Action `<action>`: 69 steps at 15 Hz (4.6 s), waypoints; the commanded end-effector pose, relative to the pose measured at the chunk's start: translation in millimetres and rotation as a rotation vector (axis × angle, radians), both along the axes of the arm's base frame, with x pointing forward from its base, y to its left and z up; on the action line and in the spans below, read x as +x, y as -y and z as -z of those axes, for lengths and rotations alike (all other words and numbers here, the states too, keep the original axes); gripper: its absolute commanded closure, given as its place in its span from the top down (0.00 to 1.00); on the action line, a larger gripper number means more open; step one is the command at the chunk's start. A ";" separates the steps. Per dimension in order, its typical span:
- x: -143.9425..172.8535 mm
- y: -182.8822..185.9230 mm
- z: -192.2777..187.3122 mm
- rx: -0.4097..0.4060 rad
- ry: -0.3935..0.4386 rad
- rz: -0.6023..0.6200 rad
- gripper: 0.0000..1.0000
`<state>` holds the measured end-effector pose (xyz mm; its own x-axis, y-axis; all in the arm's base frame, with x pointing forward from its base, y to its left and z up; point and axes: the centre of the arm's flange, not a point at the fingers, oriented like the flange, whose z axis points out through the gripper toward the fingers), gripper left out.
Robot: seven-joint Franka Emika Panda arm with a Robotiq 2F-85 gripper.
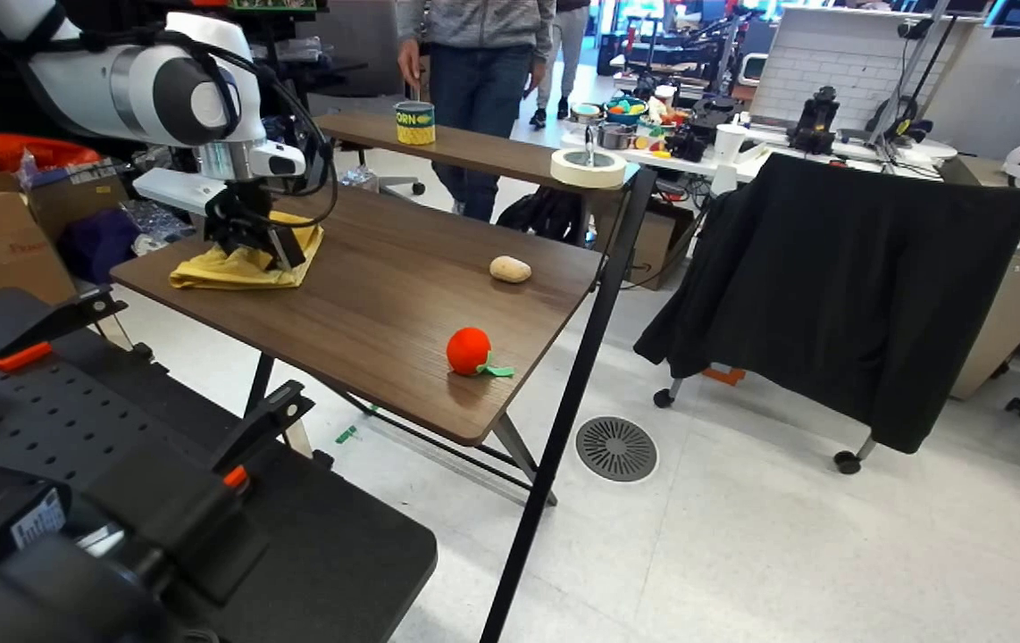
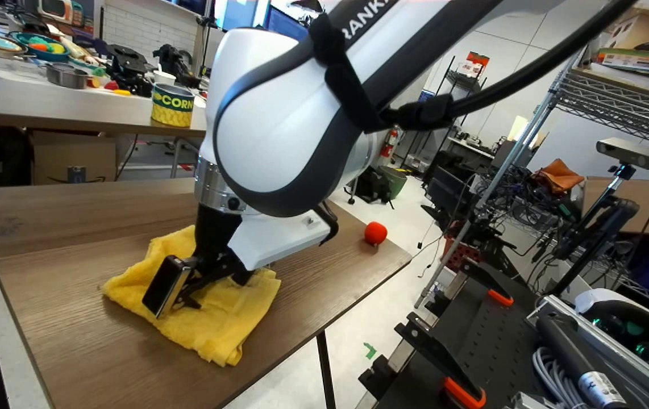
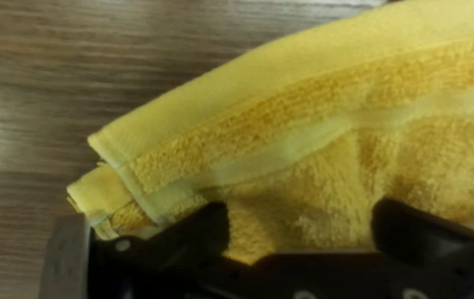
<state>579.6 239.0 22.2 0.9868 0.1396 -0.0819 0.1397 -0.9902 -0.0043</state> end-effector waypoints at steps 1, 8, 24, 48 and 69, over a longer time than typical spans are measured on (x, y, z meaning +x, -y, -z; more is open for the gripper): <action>37.2 16.3 35.1 -0.024 0.080 0.066 1.00; 100.4 104.3 20.7 -0.074 0.211 0.313 1.00; 110.7 -3.0 6.9 -0.076 0.325 0.216 1.00; 102.1 62.3 10.0 -0.121 0.252 0.236 1.00; -1.5 11.5 14.0 -0.041 0.148 -0.199 1.00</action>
<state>615.1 220.0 24.1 0.9639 0.2495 0.0931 0.2422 -0.9667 0.0831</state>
